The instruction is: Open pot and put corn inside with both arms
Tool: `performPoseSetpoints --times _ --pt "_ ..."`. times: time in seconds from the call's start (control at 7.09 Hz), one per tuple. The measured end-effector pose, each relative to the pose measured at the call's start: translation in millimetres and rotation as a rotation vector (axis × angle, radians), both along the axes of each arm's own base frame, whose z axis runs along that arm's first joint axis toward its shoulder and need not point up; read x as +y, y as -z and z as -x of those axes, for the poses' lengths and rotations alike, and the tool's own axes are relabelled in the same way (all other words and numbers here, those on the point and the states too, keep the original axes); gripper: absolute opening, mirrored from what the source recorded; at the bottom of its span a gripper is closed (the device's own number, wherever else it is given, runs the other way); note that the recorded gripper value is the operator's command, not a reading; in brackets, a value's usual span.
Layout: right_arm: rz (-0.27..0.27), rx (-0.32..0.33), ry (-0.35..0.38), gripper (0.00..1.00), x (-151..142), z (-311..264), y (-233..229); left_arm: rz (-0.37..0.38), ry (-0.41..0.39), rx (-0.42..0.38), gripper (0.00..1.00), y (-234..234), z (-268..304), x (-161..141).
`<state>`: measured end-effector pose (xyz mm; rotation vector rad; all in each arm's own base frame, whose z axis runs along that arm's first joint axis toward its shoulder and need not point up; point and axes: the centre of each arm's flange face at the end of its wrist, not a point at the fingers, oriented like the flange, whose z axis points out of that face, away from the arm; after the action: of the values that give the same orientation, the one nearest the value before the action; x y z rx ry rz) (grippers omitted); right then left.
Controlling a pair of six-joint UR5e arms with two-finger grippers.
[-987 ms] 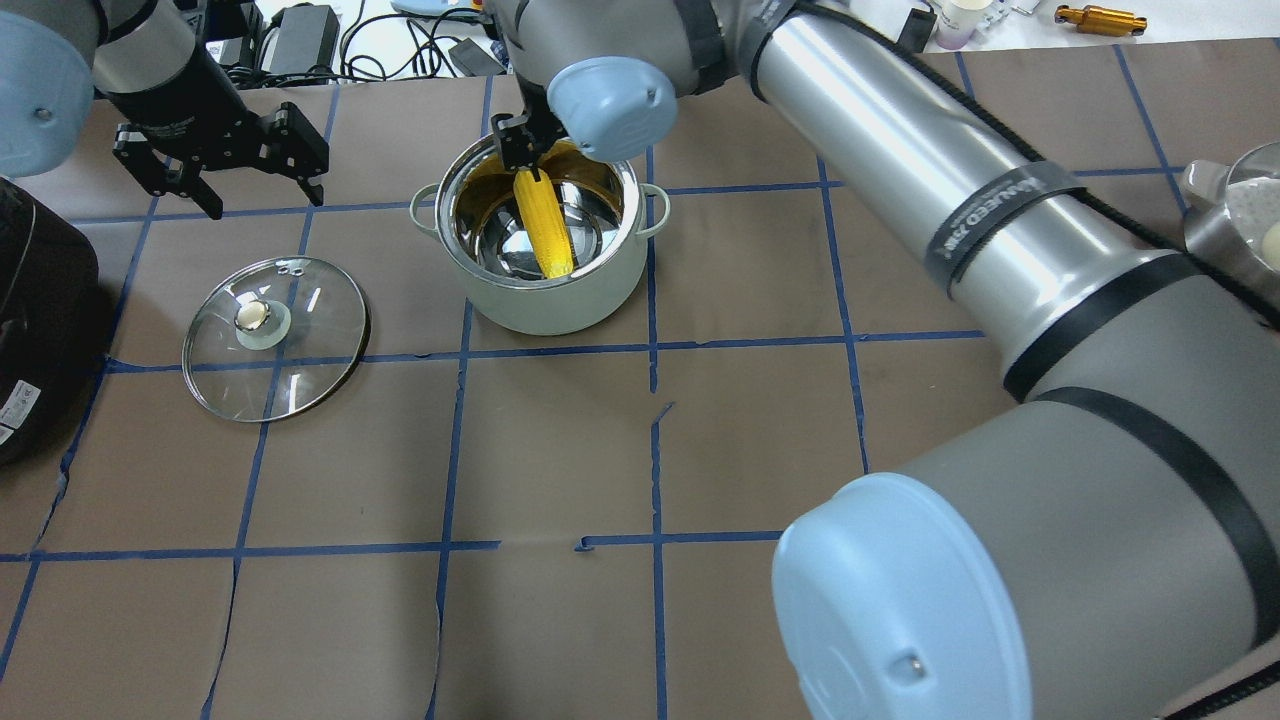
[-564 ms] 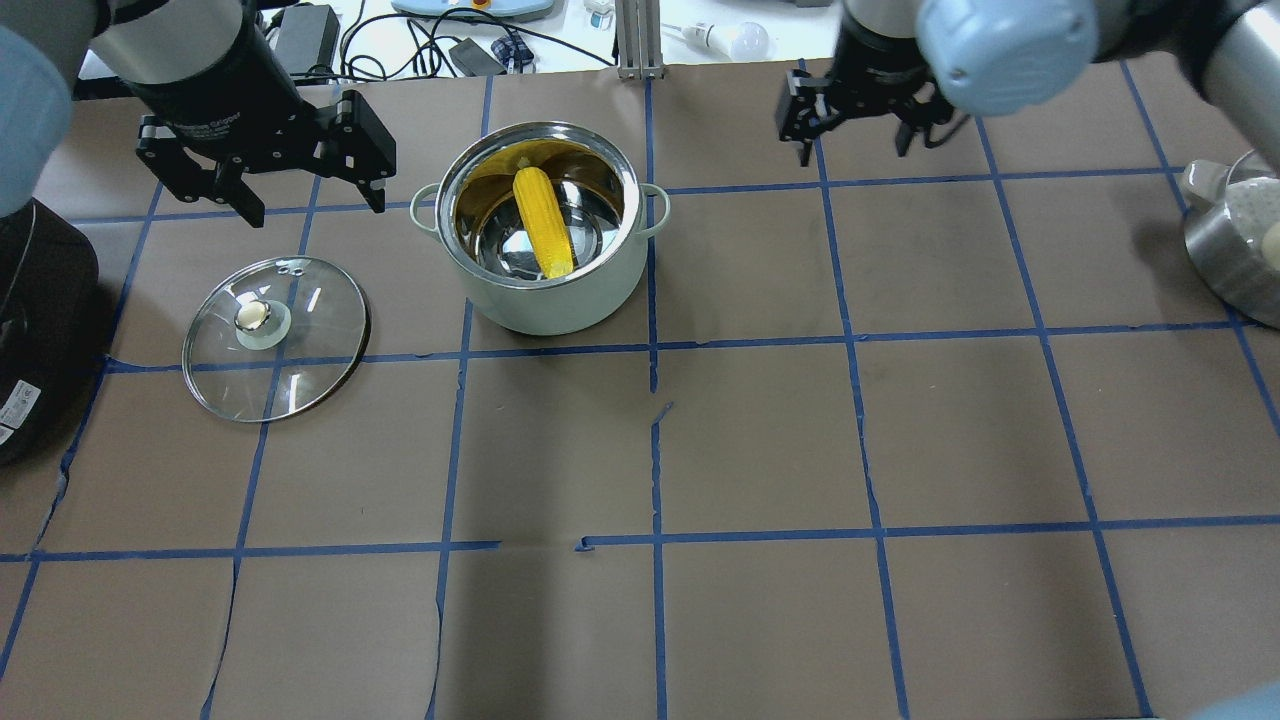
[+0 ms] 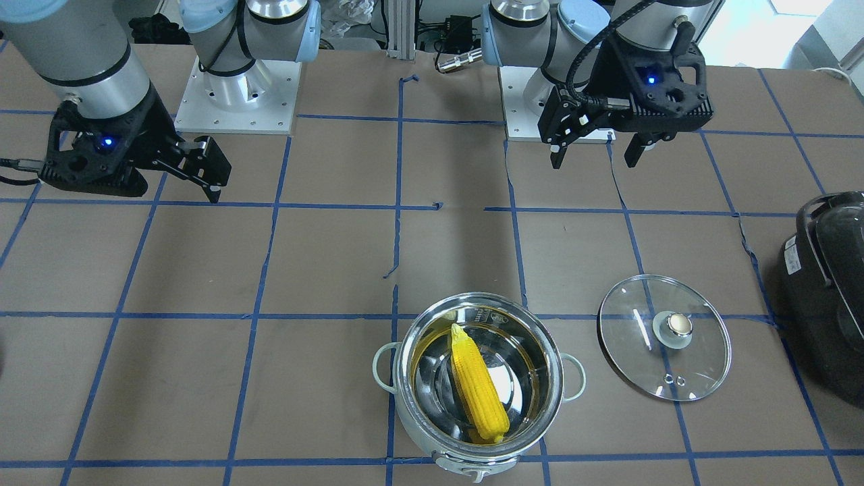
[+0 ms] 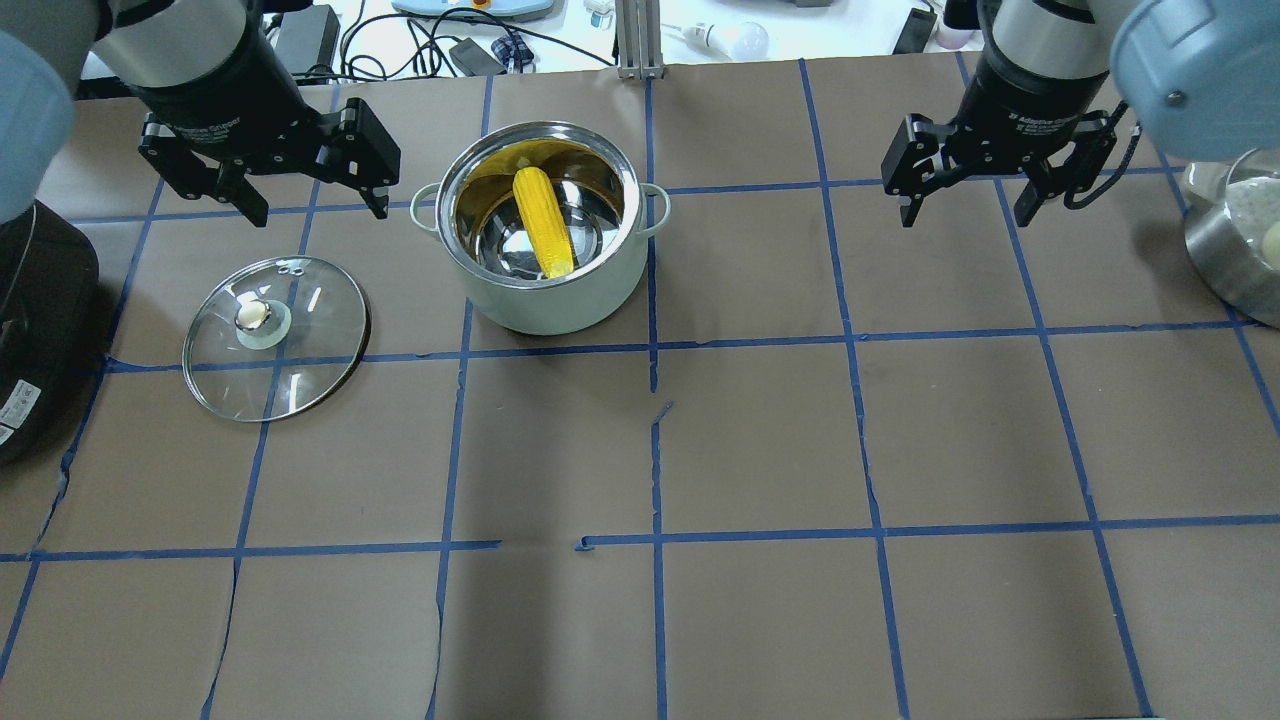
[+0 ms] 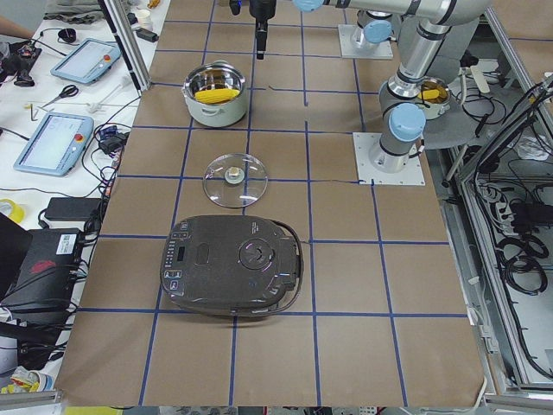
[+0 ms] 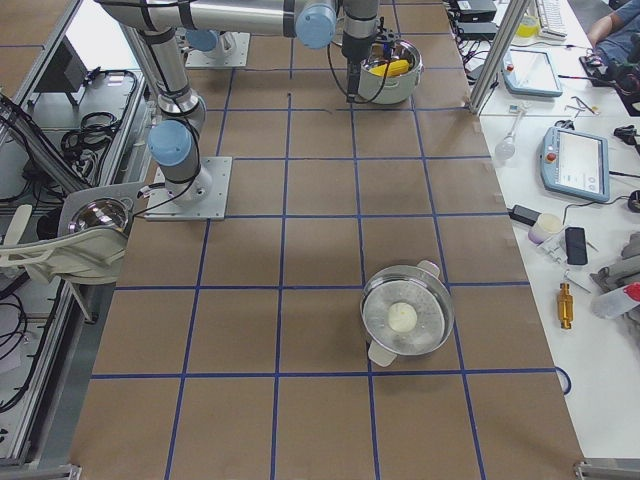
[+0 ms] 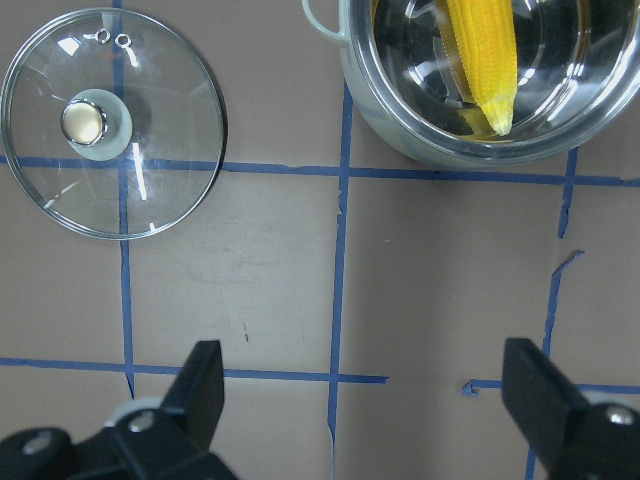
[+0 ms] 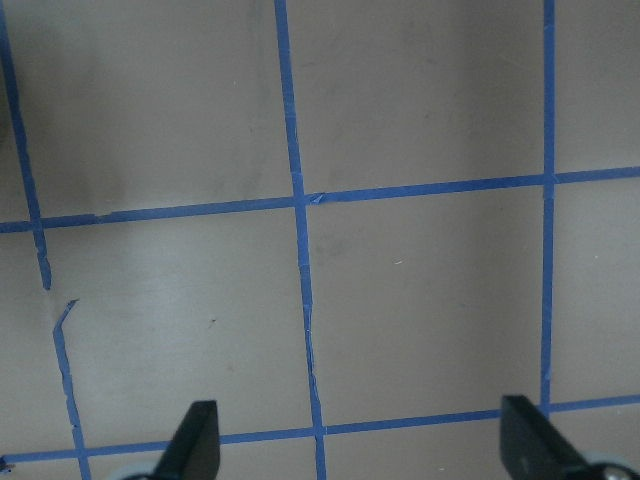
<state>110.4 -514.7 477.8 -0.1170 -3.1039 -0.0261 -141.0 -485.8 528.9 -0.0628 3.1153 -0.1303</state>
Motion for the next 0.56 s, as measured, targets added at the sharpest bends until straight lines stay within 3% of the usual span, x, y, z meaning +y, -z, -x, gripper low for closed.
performPoseSetpoints --times 0.56 --pt "-0.025 -0.006 0.0 1.0 14.3 -1.9 -31.5 0.015 0.02 0.005 1.0 -3.1 -1.2 -0.3"
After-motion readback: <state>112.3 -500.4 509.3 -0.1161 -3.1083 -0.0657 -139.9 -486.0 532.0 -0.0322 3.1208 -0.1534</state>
